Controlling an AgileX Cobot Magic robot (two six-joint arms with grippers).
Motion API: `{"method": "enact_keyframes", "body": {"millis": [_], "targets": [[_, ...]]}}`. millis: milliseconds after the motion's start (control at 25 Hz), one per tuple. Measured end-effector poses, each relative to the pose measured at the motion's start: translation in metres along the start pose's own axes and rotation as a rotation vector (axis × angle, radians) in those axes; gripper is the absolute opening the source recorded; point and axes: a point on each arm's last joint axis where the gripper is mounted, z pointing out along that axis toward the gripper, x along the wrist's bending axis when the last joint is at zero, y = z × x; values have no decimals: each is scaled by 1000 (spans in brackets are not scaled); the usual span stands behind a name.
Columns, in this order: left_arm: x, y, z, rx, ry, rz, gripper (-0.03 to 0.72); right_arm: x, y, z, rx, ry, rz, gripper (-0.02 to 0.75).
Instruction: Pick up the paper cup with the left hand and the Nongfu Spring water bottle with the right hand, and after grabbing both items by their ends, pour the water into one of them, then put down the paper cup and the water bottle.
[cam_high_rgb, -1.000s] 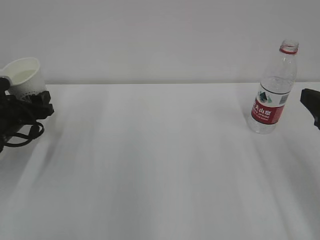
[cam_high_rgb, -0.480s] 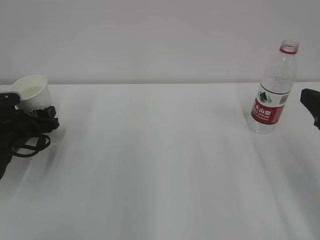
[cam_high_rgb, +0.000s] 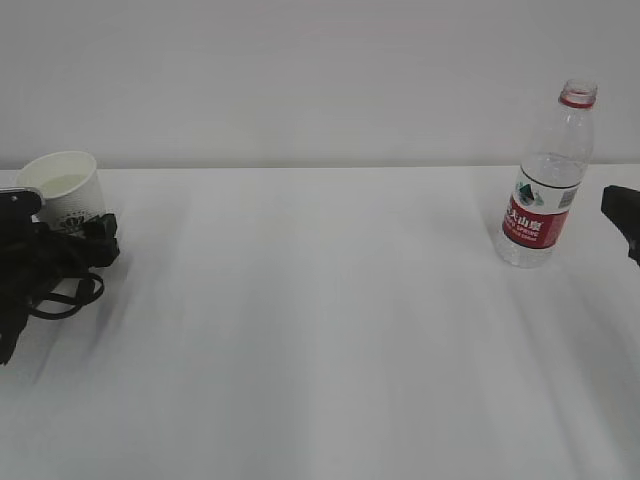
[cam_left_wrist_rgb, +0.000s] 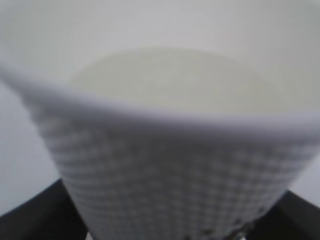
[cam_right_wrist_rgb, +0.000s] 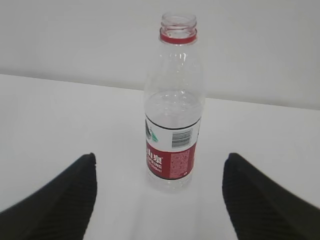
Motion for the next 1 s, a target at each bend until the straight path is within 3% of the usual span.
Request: {"method": "enact_keyframes", "body": {"millis": [200, 1000], "targets": [[2, -1, 0, 5, 16, -6, 687, 0, -1, 0, 10, -2, 6, 590], [-3, 2, -16, 28, 9, 47, 691, 0, -1, 0, 14, -3, 8, 590]]}}
